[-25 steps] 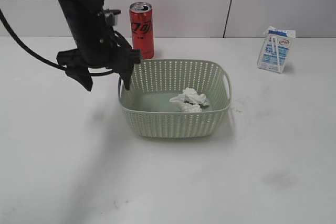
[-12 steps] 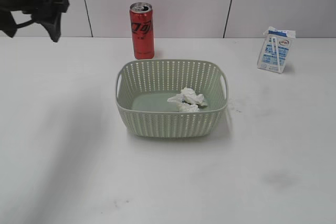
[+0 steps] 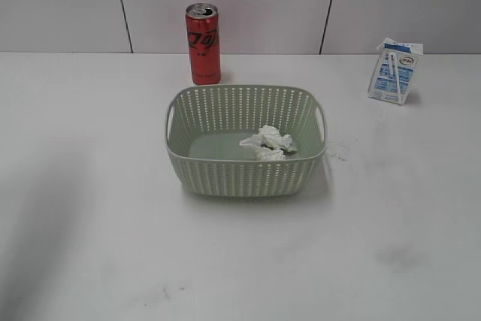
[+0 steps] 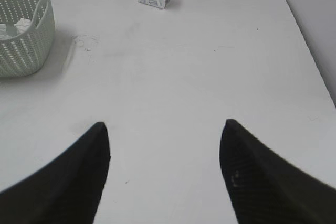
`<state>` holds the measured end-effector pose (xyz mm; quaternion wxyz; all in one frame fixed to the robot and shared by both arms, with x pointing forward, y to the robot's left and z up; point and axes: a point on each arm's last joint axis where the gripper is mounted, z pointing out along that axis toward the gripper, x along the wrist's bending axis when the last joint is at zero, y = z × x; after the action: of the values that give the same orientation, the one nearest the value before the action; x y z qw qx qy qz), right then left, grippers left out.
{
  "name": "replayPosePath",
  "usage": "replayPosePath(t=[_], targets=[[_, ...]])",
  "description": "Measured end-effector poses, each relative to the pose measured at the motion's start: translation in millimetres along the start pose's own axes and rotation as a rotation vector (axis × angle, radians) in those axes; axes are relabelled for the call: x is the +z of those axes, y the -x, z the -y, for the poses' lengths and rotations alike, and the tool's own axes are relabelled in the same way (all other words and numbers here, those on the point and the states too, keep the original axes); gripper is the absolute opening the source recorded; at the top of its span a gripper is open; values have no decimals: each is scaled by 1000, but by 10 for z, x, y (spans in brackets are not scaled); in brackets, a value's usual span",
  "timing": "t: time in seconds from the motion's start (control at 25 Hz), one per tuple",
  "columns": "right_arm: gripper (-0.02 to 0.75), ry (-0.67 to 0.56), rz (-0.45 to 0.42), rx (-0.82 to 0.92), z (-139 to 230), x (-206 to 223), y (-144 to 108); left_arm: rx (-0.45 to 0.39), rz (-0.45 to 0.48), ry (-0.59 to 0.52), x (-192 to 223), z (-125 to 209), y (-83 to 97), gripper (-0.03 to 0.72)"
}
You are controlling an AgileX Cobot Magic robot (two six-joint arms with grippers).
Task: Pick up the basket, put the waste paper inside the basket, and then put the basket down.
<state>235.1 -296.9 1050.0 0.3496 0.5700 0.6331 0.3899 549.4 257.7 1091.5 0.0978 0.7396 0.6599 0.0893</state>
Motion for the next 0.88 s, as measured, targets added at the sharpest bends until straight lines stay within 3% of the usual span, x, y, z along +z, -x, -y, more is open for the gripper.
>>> replayPosePath(t=[0.16,0.44,0.76,0.88], targets=[[500,0,0,0,0,0,0,-31,-10,-39,-40,438,-103,591],[500,0,0,1,0,0,0,-37,-7,-50,-67,1276,-103,591],[500,0,0,-1,0,0,0,-53,-6,28,43,2190,-95,591],[500,0,0,-1,0,0,0,-80,-3,106,22,2418,-94,591]])
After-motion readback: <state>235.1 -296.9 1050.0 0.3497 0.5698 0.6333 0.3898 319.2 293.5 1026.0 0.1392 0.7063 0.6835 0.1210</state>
